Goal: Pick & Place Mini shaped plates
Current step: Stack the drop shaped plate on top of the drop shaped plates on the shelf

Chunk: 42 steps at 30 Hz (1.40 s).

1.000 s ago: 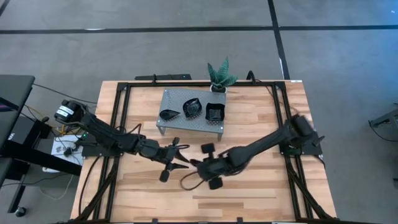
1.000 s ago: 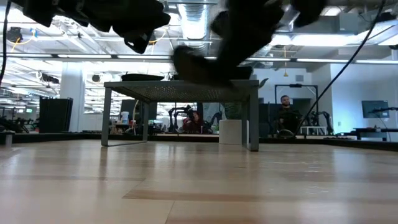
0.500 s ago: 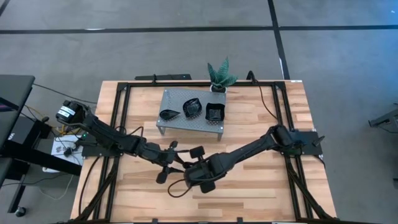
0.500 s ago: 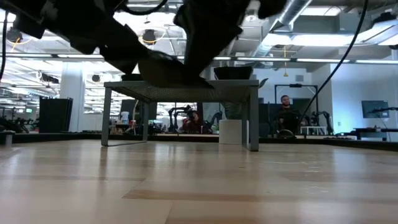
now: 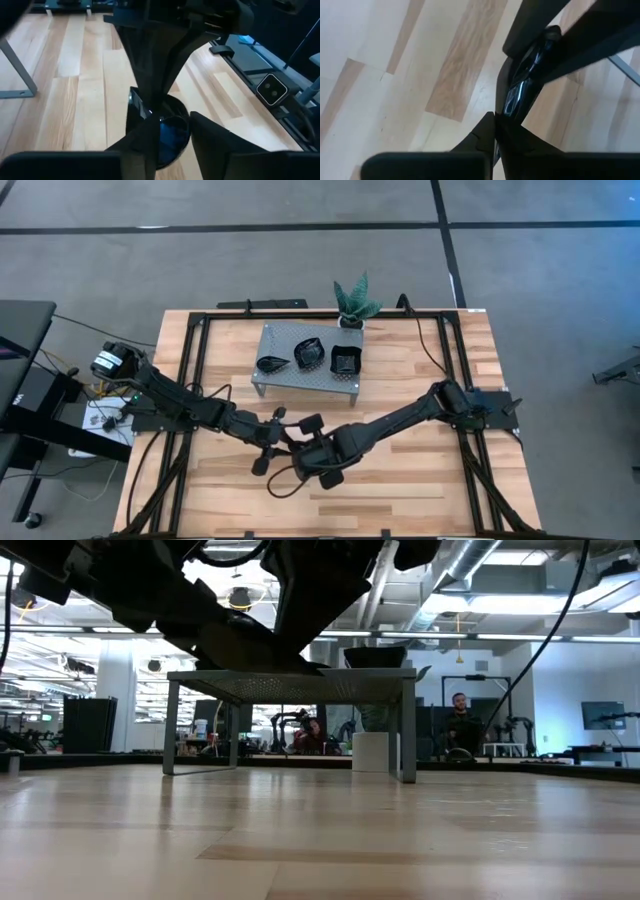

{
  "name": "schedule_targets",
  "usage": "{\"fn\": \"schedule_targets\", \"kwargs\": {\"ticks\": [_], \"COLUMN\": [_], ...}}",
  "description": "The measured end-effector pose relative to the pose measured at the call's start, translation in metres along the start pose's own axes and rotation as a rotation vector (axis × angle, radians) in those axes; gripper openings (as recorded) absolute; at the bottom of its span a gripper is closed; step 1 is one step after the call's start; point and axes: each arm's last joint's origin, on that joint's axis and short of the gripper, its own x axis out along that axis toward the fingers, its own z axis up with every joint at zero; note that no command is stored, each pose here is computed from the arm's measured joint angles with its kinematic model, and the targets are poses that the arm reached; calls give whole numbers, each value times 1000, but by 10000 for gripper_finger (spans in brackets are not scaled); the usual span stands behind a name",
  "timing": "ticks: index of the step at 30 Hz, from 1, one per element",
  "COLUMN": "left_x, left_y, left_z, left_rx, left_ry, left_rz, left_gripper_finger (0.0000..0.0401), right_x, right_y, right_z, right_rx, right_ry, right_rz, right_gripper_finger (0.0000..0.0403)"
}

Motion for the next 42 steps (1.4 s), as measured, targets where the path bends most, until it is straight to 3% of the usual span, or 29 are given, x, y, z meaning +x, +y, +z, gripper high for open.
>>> {"fn": "schedule_targets", "kwargs": {"ticks": [11, 18, 21, 29, 34, 42], "left_x": [0, 0, 1, 22, 38, 56], "left_y": [0, 1, 1, 4, 15, 37], "left_z": [-1, -7, -9, -30, -48, -49], "left_rx": [1, -57, -31, 293, 447, 455], "left_ry": [8, 74, 91, 135, 178, 203], "left_rz": [1, 9, 10, 59, 82, 95], "left_gripper_finger": [8, 9, 21, 106, 159, 170], "right_x": [4, 4, 3, -11, -27, -34], "right_y": [-13, -14, -9, 14, 24, 37], "right_z": [0, -1, -2, -6, -8, -8], "right_rx": [27, 77, 118, 69, 116, 140], "right_ry": [-5, 3, 10, 56, 60, 55], "right_rz": [-13, -10, -3, 15, 20, 30], "right_gripper_finger": [57, 70, 71, 71, 71, 71]}}
